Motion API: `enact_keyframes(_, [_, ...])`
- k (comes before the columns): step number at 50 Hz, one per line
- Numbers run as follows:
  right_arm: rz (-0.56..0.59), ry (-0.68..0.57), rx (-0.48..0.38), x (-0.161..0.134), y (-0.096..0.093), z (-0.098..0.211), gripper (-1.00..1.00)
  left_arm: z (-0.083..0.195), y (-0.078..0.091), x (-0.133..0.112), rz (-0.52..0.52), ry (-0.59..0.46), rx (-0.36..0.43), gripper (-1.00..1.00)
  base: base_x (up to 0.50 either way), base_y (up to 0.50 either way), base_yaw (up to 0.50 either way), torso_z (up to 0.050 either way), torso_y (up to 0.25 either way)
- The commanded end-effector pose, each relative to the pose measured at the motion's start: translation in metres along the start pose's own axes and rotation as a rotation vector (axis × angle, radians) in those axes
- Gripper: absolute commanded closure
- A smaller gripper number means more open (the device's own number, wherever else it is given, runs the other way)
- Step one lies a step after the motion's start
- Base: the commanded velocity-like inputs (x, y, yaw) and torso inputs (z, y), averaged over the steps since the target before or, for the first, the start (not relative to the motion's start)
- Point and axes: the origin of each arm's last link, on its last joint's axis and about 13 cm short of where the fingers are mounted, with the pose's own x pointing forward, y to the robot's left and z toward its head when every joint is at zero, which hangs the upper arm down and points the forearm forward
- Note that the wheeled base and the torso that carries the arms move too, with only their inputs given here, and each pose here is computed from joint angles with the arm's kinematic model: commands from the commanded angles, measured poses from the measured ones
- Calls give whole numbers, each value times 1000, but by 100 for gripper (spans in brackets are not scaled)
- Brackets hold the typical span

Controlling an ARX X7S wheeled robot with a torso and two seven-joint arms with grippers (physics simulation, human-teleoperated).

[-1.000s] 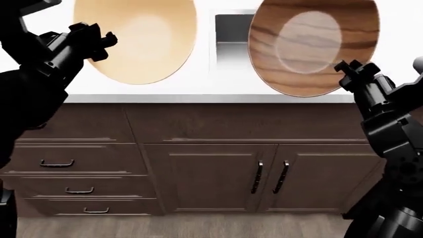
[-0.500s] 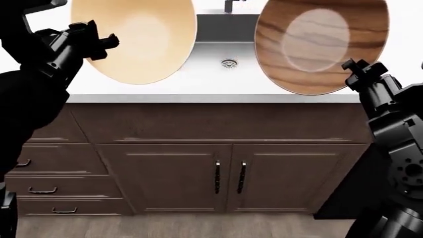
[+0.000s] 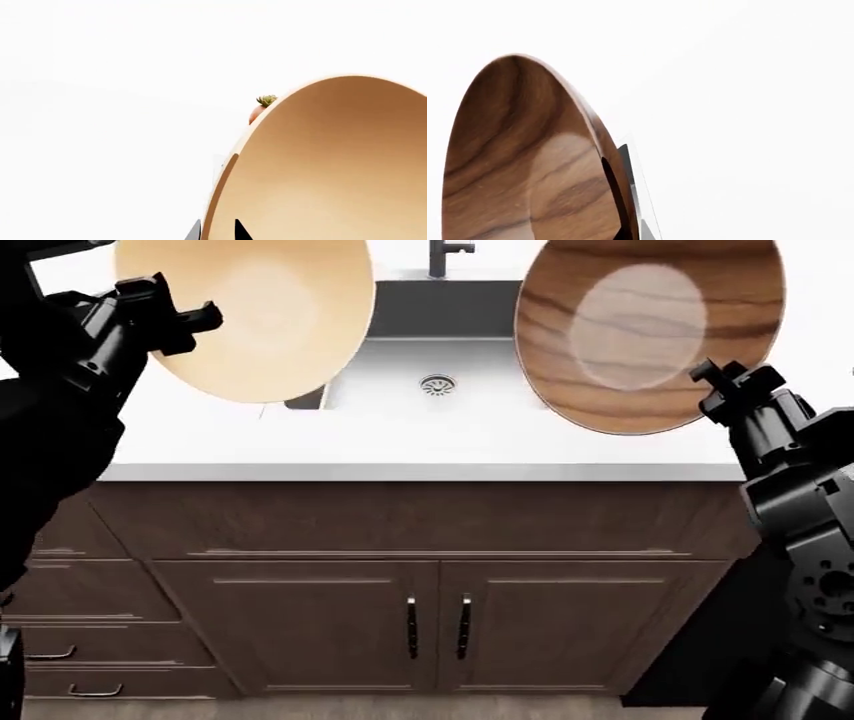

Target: Stack the bowls in the sink.

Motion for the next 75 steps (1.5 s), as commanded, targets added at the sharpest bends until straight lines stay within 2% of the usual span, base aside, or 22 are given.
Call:
enact_keyframes(1, [9,-11,2,0,2,3,100,4,3,-1,39,-18,10,100,500,0,0,0,0])
enact_keyframes(33, [-20,-26,-5,-4,0,8,100,2,11,1,132,-6,10,100,500,0,0,0,2])
enact_keyframes(57, [-22,-21,-33,-5,2,11,100,2,10,0,119,-2,15,100,500,0,0,1,1])
enact_keyframes(61, [-22,23,-57,-5,3,9,100,1,11,0,120,0,17,100,0,0,0,0,3])
enact_keyframes(68, [-12,119,-163,-11,11,10,100,-1,11,0,120,3,20,100,0,0,0,0,1])
enact_keyframes(75, [-8,264,-155,-17,17,14,100,1,11,-1,120,1,22,100,0,0,0,0,0])
